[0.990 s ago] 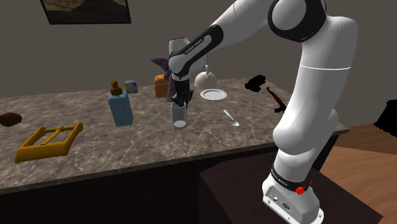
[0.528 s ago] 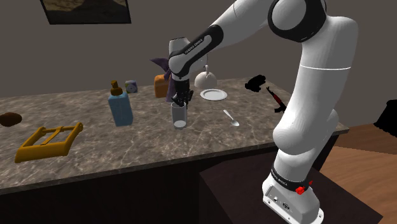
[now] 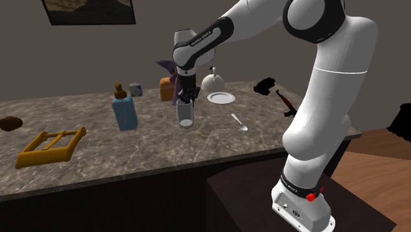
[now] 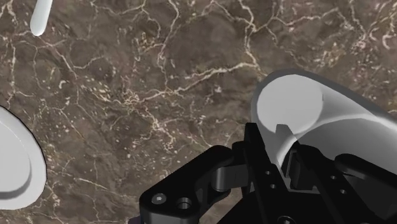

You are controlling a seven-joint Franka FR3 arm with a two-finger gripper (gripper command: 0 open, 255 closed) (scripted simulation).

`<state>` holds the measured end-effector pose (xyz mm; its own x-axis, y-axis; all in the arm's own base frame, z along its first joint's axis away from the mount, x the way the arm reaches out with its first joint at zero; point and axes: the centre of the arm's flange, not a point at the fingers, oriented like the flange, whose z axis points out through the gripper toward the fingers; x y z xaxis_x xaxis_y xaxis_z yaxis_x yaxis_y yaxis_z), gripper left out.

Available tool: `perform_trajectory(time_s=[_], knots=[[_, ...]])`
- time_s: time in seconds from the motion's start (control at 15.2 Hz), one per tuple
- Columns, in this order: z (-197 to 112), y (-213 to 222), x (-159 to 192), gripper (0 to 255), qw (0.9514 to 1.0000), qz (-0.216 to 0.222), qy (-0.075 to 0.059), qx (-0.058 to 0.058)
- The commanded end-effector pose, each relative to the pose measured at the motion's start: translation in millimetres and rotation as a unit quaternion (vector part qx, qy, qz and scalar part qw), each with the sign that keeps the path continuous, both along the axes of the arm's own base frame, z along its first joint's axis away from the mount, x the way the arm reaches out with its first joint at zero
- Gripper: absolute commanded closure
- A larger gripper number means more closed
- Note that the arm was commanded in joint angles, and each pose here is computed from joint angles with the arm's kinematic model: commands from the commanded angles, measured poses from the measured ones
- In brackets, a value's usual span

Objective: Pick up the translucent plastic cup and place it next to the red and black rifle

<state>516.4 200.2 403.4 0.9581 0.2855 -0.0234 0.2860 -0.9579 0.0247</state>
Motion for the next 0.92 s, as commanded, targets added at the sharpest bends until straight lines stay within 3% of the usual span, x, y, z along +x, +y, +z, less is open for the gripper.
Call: perform_trajectory(time_s=[0.0, 0.86], knots=[[10.9, 0.2, 0.0, 255, 1.0, 0.0, 0.0, 0.0], [79.6, 0.2, 0.0, 255, 1.0, 0.0, 0.0, 0.0]])
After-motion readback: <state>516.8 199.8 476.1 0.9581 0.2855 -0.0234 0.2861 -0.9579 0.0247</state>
